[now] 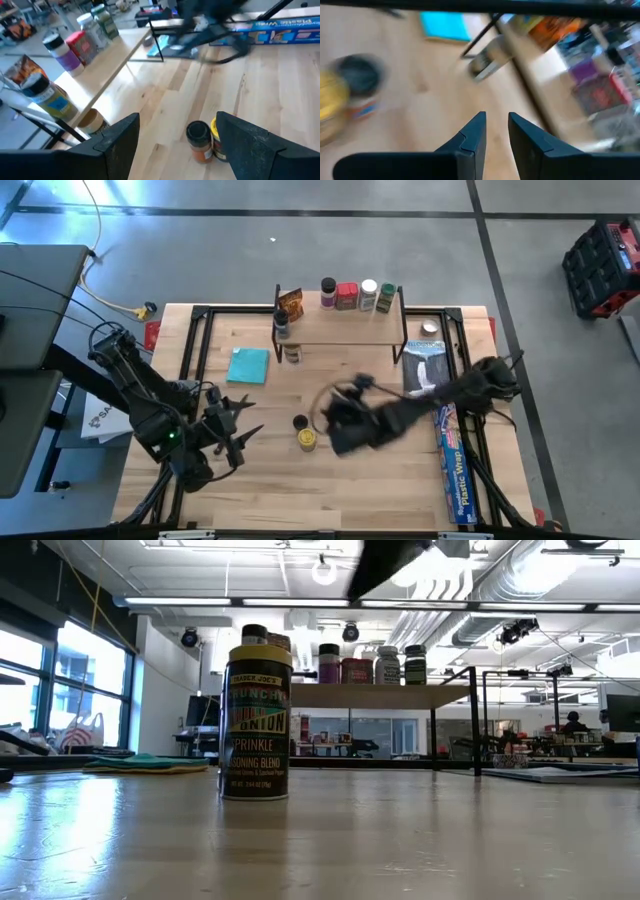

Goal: Shelf spices
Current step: Put the yellow seasoning bottle on the shelf

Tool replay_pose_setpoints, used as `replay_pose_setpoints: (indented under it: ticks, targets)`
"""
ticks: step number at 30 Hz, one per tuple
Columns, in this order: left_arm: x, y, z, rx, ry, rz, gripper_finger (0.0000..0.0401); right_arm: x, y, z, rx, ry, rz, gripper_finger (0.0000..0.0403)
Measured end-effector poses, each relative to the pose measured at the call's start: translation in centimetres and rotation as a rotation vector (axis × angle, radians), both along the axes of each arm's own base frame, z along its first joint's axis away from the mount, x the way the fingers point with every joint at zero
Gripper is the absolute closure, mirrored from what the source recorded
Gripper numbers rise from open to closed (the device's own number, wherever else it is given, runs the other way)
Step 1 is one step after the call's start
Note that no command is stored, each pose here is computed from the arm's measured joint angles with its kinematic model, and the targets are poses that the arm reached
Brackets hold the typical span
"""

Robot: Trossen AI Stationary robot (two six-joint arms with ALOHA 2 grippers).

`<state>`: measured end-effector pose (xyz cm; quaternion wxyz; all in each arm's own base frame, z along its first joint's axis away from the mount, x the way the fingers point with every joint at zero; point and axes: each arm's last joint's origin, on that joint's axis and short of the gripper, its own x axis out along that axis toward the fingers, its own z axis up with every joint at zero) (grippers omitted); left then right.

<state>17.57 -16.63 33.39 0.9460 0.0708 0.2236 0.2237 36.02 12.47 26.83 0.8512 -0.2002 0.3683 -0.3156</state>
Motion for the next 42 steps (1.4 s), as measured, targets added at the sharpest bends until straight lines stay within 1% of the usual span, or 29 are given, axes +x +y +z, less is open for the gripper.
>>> replay_pose_setpoints:
  ticks: [2,4,6,8,10,11,14,17,19,21,25,29,33,36,40,42]
  targets:
    - [-0.1,-0.1,0.0,0.01,-0.01,-0.002,0.0142,-1.8,2.3,0.0,0.066,-0.024,-0.003,0.0328]
    - [-0.2,-0.1,0.1,0.021,-0.02,0.0,0.0142,-3.1,4.4,-0.2,0.163,-0.049,0.011,0.0328]
    - [-0.2,-0.1,0.1,0.026,-0.022,0.002,0.0142,-3.9,6.1,-0.3,0.253,-0.029,0.056,0.0328]
    - [-0.2,-0.1,0.1,0.027,-0.021,0.002,0.0142,-4.5,7.5,-0.4,0.314,0.021,0.131,0.0328]
    - [-0.2,-0.1,0.1,0.027,-0.021,0.002,0.0142,-4.9,8.6,-0.4,0.36,0.037,0.184,0.0328]
    - [-0.2,-0.1,0.1,0.027,-0.021,0.002,0.0142,-4.9,9.0,-0.4,0.381,0.023,0.197,0.0328]
    - [-0.2,-0.1,0.1,0.027,-0.021,0.002,0.0142,-4.5,9.6,-0.6,0.432,-0.041,0.187,0.0327]
    - [-0.2,-0.1,0.1,0.027,-0.02,0.001,0.0142,-3.9,9.5,-1.2,0.44,-0.059,0.161,0.0319]
    - [-0.2,-0.1,0.1,0.027,-0.02,0.001,0.0142,-3.6,9.3,-1.6,0.424,-0.058,0.148,0.0302]
    - [-0.2,-0.1,0.1,0.027,-0.019,0.001,0.0142,-3.0,9.0,-2.0,0.411,-0.066,0.13,0.0274]
    - [-0.2,-0.1,0.0,0.017,-0.007,-0.006,0.0142,-1.7,8.9,-2.8,0.395,-0.079,0.16,0.0204]
    - [-0.2,-0.2,-0.1,-0.001,0.014,-0.018,0.0142,-1.3,8.8,-3.5,0.379,-0.133,0.146,0.0132]
    - [-0.2,-0.2,-0.1,0.001,0.023,-0.024,0.0142,-1.3,8.6,-5.7,0.382,-0.208,0.136,0.0076]
    - [-0.2,-0.2,-0.1,0.006,0.025,-0.027,0.0142,-0.8,8.1,-7.2,0.41,-0.286,0.151,0.0054]
    - [-0.2,-0.2,-0.1,0.008,0.026,-0.027,0.0142,-0.1,6.7,-8.3,0.44,-0.356,0.222,0.0048]
    - [-0.2,-0.2,-0.1,0.008,0.026,-0.027,0.0142,0.1,5.8,-8.5,0.461,-0.383,0.229,0.0047]
